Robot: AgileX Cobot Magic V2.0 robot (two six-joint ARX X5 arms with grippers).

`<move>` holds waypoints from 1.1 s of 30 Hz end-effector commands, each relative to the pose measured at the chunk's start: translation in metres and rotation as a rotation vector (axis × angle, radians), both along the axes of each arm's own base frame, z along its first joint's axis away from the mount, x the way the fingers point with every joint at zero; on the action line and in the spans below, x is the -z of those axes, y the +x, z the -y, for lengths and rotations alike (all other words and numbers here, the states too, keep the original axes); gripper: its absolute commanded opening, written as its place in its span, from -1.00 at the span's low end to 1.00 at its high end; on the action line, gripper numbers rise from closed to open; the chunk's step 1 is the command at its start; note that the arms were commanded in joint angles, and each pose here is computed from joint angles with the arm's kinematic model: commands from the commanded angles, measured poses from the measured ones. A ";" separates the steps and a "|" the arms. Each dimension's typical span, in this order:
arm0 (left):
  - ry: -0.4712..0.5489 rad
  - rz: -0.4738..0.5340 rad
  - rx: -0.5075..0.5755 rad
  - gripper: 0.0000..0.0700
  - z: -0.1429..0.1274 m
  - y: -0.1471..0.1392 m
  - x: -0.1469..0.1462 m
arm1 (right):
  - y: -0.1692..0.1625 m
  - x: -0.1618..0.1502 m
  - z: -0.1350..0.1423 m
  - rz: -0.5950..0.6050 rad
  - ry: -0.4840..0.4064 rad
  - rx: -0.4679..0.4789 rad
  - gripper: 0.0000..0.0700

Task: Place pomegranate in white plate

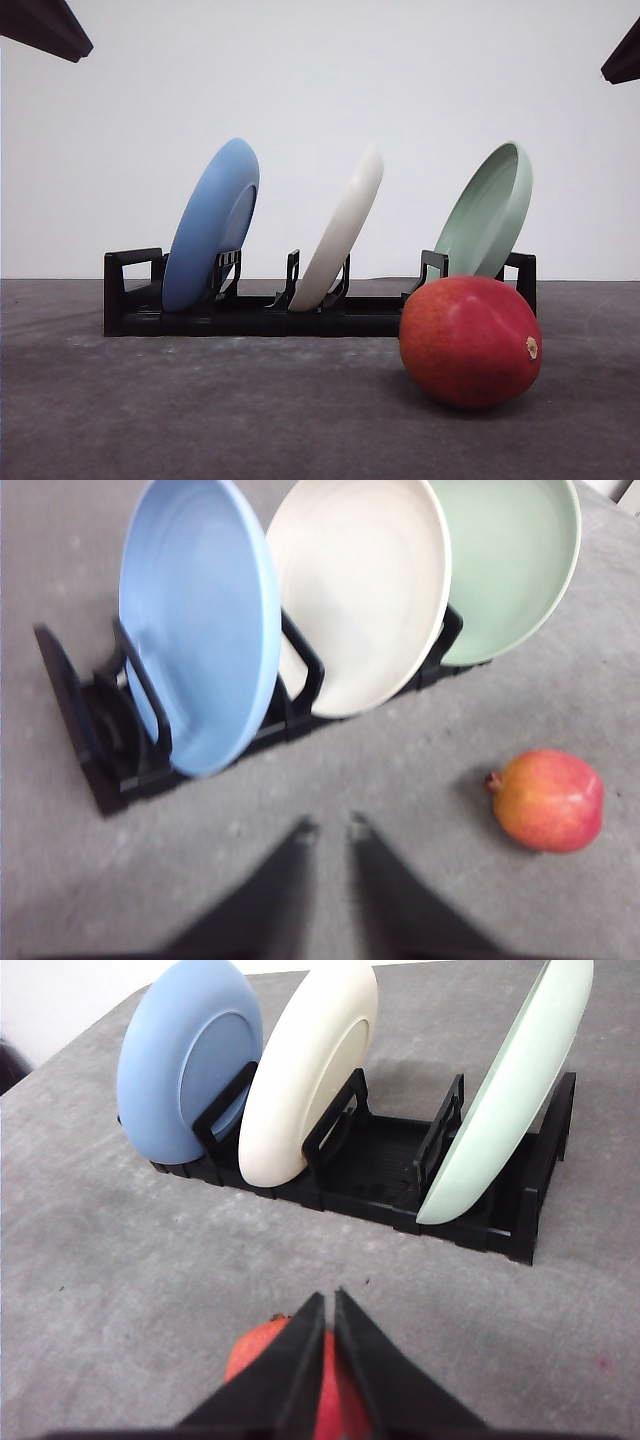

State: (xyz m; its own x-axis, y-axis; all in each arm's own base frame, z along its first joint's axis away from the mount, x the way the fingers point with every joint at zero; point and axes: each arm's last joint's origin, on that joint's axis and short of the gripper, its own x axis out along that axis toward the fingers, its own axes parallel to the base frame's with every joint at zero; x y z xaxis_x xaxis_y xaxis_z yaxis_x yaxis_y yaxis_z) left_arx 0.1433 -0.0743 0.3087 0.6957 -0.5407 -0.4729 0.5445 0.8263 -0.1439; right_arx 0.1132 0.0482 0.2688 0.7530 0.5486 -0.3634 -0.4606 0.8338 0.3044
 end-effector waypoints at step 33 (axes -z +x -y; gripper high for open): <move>0.053 0.334 0.143 -0.01 0.131 0.057 0.027 | 0.001 -0.008 -0.001 0.061 -0.004 -0.017 -0.04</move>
